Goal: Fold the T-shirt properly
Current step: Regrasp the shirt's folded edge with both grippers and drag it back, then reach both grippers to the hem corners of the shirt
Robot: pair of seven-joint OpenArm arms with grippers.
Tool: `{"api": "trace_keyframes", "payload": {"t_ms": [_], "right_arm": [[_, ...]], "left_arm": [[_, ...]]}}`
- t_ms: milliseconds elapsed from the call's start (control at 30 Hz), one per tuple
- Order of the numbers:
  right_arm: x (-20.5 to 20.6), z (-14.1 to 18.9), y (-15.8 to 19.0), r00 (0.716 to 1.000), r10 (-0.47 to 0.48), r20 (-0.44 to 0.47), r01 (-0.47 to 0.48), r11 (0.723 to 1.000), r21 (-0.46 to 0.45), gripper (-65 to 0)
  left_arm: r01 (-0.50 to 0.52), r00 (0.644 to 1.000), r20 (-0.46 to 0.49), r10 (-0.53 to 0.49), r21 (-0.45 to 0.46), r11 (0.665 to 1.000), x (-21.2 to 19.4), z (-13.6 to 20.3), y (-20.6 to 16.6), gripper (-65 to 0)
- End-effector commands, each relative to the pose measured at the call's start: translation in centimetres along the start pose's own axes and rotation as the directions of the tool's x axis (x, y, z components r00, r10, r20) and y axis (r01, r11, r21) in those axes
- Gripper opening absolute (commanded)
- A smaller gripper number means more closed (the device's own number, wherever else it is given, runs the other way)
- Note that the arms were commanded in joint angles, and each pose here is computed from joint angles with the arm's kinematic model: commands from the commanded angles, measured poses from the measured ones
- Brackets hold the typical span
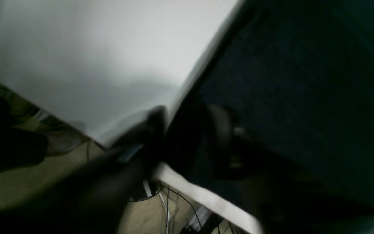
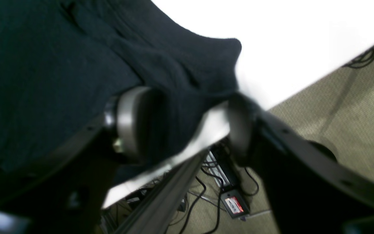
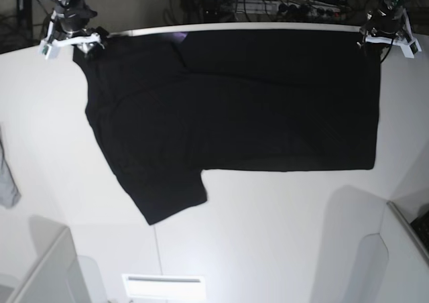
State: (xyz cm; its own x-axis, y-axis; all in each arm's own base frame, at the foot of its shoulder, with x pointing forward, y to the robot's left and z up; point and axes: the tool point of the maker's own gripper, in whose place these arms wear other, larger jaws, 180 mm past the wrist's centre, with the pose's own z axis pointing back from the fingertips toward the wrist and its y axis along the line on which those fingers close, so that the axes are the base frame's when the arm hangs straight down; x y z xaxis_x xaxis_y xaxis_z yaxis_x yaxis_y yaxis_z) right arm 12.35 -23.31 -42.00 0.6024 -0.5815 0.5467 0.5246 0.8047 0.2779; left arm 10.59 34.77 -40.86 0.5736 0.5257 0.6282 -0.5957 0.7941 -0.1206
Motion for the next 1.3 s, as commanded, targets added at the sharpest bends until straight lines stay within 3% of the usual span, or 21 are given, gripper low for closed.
{"api": "trace_keyframes", "payload": {"t_ms": [0, 100, 200, 400, 733, 833, 933, 1167, 1267], "right_arm": [[1.2, 0.5, 0.3, 0.999, 0.007, 0.045, -0.007, 1.000, 0.008, -26.9], [2.3, 0.9, -0.4, 0.997, 0.002, 0.078, -0.001, 1.000, -0.011, -26.9], [4.4, 1.4, -1.1, 0.989, -0.025, 0.145, 0.031, 0.999, -0.035, -26.7], [10.1, 0.7, 0.2, 0.966, 0.001, 0.257, -0.001, 1.000, 0.001, -26.3], [16.4, -3.3, 6.7, 0.974, -0.044, 0.221, 0.009, 0.988, 0.154, -26.4], [16.6, -4.9, 9.3, 0.983, -0.012, 0.184, -0.026, 0.979, 0.204, -26.6], [16.5, -6.4, 12.1, 0.987, 0.038, 0.155, -0.076, 0.965, 0.250, -26.6], [18.0, -9.6, 16.1, 0.980, 0.116, 0.160, -0.160, 0.943, 0.292, -26.6], [18.5, -11.3, 16.9, 0.980, 0.137, 0.146, -0.174, 0.941, 0.289, -26.6]], "left_arm": [[0.022, 0.999, 0.047, -0.021, -0.013, 1.000, 1.6, 0.5, -0.3, -28.6], [0.041, 0.996, 0.075, -0.039, -0.036, 0.999, 2.5, 1.3, -1.3, -14.0], [0.059, 0.991, 0.121, -0.051, -0.064, 0.996, 4.0, 2.0, -2.6, -5.9], [0.026, 0.963, 0.270, -0.018, -0.024, 0.999, 9.5, 3.0, -1.4, -4.9], [0.043, 0.921, 0.389, -0.014, -0.067, 0.997, 14.9, 2.7, -3.4, -5.1], [0.061, 0.912, 0.408, -0.030, -0.064, 0.996, 16.2, 2.6, -3.5, -5.3], [0.066, 0.911, 0.410, -0.032, -0.068, 0.995, 17.1, 1.7, -3.7, -14.0], [0.109, 0.930, 0.362, -0.066, -0.100, 0.989, 17.2, -1.1, -5.4, -51.2], [0.087, 0.928, 0.370, -0.042, -0.105, 0.991, 17.9, -1.7, -5.5, -59.1]]}}
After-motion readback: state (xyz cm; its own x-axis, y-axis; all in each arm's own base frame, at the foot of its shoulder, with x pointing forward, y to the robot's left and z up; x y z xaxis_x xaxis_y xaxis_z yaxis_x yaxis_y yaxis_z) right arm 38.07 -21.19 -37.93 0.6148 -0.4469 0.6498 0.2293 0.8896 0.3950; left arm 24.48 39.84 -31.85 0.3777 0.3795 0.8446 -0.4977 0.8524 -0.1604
